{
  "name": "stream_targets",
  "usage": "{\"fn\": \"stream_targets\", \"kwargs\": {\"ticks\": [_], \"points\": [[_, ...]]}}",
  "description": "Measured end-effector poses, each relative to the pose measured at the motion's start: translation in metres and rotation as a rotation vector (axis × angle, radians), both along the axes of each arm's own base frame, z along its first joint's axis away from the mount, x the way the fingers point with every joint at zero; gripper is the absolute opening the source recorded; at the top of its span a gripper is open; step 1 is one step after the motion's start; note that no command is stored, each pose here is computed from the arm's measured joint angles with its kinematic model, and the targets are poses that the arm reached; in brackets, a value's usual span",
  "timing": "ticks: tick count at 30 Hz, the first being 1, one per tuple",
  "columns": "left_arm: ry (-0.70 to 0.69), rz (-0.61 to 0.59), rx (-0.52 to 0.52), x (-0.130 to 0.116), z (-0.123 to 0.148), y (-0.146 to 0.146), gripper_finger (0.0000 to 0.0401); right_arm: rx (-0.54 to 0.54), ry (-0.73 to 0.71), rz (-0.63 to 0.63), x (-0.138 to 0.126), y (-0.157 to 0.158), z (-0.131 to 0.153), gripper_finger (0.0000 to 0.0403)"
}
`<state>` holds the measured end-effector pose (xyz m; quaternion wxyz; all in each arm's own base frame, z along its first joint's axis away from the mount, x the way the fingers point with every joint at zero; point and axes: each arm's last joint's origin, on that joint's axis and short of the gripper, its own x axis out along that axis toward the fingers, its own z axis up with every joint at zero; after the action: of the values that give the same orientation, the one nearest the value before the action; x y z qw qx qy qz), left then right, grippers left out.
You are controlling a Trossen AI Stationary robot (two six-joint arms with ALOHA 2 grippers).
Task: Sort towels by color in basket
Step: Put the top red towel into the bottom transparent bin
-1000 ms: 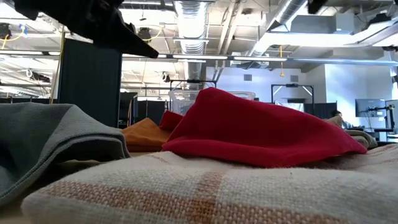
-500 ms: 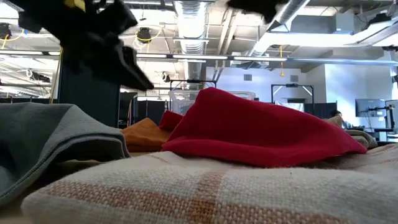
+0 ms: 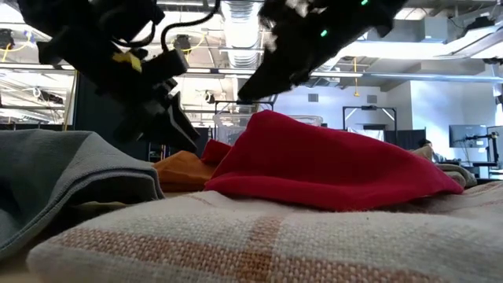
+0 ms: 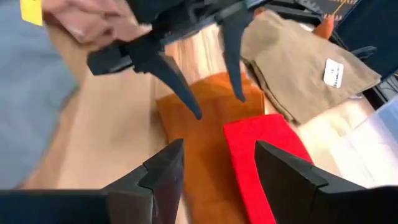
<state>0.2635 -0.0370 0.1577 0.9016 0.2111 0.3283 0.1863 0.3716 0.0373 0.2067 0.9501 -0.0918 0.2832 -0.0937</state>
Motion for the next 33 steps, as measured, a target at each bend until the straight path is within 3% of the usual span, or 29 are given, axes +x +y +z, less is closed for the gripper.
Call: {"fn": "stream_targets", "kwargs": {"ticks": [12, 23, 27, 33], "points": [[0.007, 0.082, -0.100, 0.006, -0.014, 0.019, 0.0192, -0.180, 0.226, -0.023, 0.046, -0.026, -0.038, 0.0223], [0.029, 0.111, -0.149, 0.018, -0.046, 0.025, 0.0192, -0.157, 0.322, -0.131, 0.057, -0.058, -0.062, 0.0221], [0.022, 0.111, -0.151, 0.020, -0.050, 0.025, 0.0192, -0.119, 0.316, -0.191, 0.056, -0.071, -0.062, 0.0196], [0.022, 0.109, -0.153, 0.020, -0.050, 0.025, 0.0192, -0.058, 0.300, -0.190, 0.056, -0.079, -0.062, 0.0120]]}}
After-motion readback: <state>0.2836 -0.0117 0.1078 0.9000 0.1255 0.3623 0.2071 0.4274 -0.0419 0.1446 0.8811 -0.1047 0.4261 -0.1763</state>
